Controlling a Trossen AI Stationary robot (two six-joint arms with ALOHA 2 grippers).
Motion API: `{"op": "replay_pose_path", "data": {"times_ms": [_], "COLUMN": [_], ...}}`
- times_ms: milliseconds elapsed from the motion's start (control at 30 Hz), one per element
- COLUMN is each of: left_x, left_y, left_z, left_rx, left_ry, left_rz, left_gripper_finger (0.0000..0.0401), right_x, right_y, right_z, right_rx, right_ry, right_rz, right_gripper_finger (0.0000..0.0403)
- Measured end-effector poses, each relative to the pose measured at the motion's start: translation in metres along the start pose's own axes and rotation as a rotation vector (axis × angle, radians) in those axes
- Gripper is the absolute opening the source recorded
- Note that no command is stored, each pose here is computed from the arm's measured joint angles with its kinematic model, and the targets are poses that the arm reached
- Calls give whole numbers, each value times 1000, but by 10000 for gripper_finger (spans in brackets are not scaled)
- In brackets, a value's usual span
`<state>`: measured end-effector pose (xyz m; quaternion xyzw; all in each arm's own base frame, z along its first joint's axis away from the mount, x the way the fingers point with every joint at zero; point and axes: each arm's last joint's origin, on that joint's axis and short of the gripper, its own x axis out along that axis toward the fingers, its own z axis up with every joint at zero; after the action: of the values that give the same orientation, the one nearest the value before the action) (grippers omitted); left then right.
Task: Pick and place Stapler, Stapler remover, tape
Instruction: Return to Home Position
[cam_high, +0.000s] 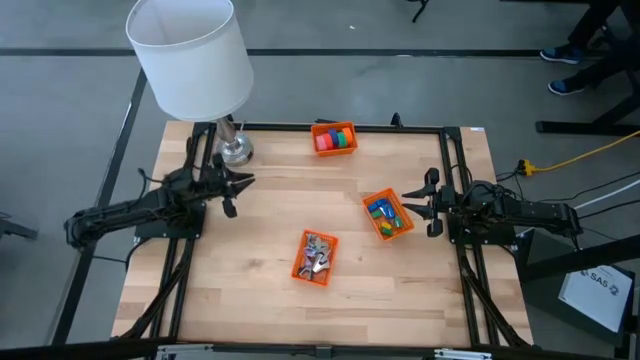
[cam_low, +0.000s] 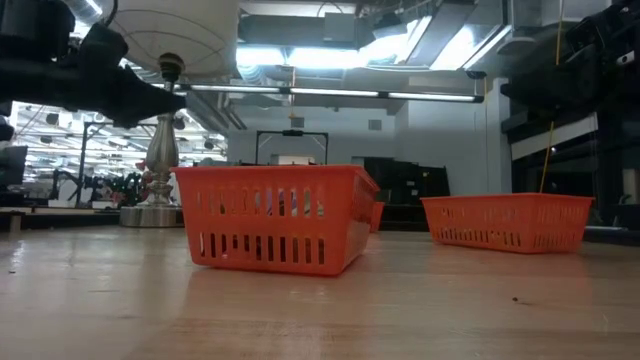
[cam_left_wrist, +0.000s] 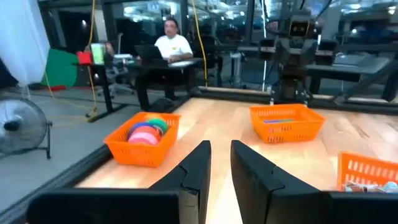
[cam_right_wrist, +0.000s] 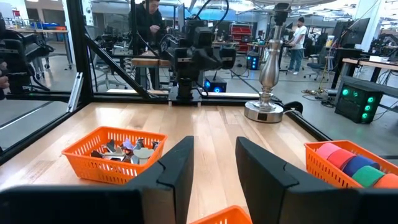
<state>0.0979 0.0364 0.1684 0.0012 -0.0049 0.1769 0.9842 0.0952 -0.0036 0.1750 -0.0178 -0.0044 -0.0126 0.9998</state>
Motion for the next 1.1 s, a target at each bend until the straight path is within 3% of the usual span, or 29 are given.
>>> {"op": "replay_pose_path", "data": {"times_ms": [233, 400, 567, 833, 1100], "left_x": [0, -1, 0, 3, 5], "left_y": [-9, -10, -15, -17, -17], "left_z": [-2, -8, -11, -18, -21], "left_rx": [21, 55, 89, 75, -34], "left_ry": [19, 81, 115, 189, 227], "left_rz": [-31, 27, -83, -112, -101], "left_gripper_finger": [59, 59, 59, 59, 59], "right_x": [0, 0, 0, 0, 0], "right_y": [0, 0, 0, 0, 0], "right_z": [0, 0, 0, 0, 0], "right_rx": [0, 0, 0, 0, 0], "right_ry": [0, 0, 0, 0, 0], "right_rz": [0, 0, 0, 0, 0], "right_gripper_finger": [124, 124, 124, 124, 124]}}
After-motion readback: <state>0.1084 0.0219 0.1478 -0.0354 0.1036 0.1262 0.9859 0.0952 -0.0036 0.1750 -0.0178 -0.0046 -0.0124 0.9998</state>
